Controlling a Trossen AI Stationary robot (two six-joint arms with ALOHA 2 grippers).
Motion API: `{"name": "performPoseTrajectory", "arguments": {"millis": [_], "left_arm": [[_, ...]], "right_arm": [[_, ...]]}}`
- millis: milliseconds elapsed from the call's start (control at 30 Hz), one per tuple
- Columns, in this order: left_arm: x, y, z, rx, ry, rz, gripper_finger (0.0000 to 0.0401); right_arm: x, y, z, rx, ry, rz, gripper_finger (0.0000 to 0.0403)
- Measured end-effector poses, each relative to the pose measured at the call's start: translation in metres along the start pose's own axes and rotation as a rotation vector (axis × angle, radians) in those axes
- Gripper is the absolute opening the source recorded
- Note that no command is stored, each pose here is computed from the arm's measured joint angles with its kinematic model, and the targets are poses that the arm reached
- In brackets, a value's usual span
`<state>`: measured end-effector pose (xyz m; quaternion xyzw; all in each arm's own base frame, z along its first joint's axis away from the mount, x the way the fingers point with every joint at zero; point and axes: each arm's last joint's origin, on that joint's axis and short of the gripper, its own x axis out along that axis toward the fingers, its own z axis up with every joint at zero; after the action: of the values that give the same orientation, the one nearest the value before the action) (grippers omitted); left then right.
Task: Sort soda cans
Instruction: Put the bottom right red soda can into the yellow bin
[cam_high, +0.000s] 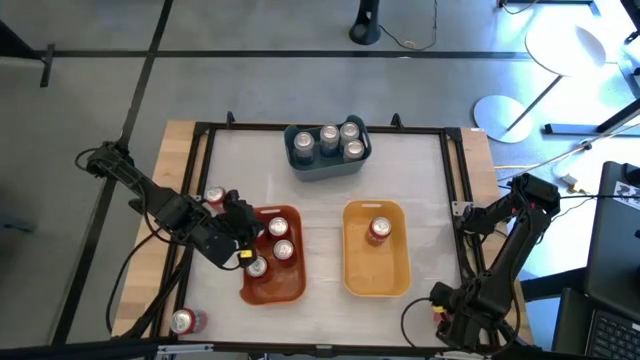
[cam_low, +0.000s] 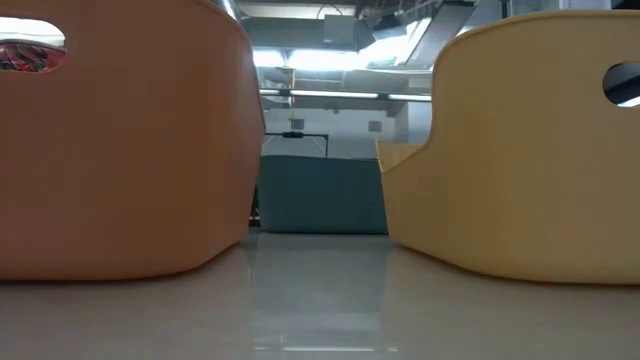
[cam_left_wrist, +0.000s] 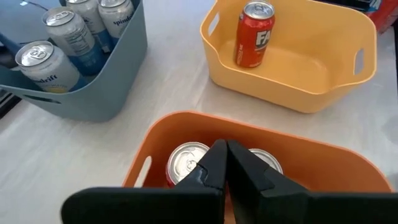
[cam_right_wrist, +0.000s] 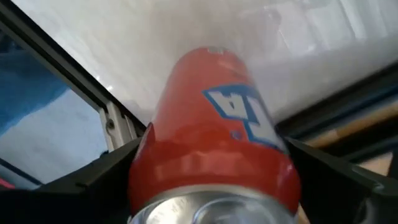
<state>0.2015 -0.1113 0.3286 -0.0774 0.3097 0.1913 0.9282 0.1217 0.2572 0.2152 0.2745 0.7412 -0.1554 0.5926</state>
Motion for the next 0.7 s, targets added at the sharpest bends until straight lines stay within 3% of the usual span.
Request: {"name": "performPoseTrajectory", "arguments": {"millis": [200, 400, 700], "left_arm": [[0.003, 0.003, 0.003, 0.014, -0.001, 0.017, 0.0001], [0.006, 0.005, 0.005, 0.014, -0.003, 0.029, 0.0001], [0.006, 0.005, 0.005, 0.018, -0.002, 0.029, 0.0001]], "right_arm": [[-0.004, 0.002, 0.004, 0.037, 0.074, -0.006, 0.0283], [-0.031, 0.016, 0.014, 0.016, 0.055, 0.07, 0.0283], [-0.112, 0.048, 0.036, -0.162, -0.168, 0.361, 0.0283]]}}
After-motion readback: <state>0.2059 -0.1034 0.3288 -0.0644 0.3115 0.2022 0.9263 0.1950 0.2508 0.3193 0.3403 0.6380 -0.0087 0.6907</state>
